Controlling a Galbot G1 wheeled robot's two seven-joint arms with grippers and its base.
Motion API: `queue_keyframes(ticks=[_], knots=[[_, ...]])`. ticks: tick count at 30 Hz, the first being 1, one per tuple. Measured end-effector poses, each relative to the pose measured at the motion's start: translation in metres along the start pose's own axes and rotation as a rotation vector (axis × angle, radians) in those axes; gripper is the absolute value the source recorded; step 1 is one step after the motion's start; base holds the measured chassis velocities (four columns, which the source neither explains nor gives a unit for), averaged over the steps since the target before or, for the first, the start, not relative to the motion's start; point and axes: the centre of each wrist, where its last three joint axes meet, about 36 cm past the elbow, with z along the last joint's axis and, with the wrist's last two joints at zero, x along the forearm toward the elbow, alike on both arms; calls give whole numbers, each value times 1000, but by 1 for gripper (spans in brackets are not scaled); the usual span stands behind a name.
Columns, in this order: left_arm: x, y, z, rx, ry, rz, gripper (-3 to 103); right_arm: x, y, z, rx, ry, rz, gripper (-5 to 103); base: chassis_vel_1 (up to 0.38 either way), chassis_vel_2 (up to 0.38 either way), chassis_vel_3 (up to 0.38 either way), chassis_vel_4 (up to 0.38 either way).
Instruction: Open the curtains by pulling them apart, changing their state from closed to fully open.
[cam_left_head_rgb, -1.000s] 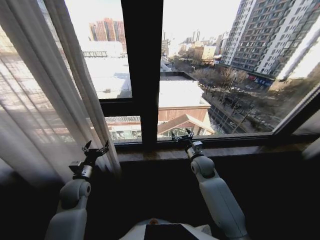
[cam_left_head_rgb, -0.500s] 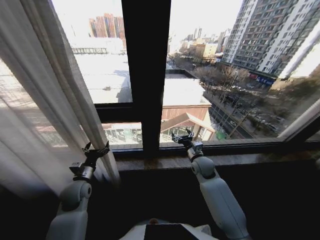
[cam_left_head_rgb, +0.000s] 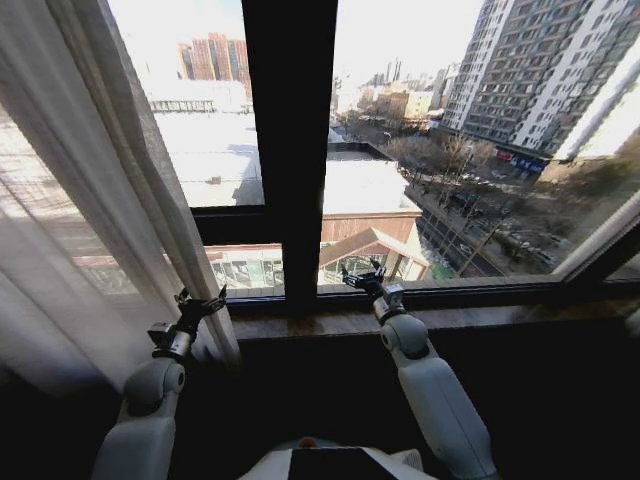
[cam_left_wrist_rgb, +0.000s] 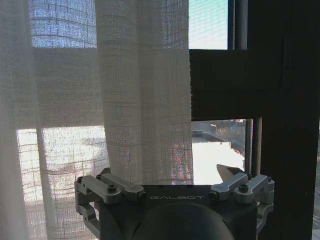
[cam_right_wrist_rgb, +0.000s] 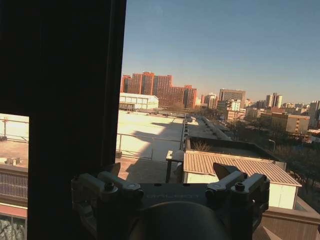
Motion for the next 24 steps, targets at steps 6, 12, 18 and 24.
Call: queue_keyframes(ticks=[6, 12, 18, 24], knots=[[-18, -5, 0, 5, -11, -44, 100, -1, -3, 1, 2, 2, 9, 100, 0, 0, 0, 0], [-25, -9, -4, 12, -24, -105, 97, -2, -4, 3, -1, 7, 15, 100, 0, 0, 0, 0], [-26, -5, -3, 19, -16, -80, 76, -2, -4, 3, -1, 7, 18, 100, 0, 0, 0, 0], [-23, -3, -3, 23, -3, -46, 55, -3, -9, 5, 5, 10, 29, 100, 0, 0, 0, 0]])
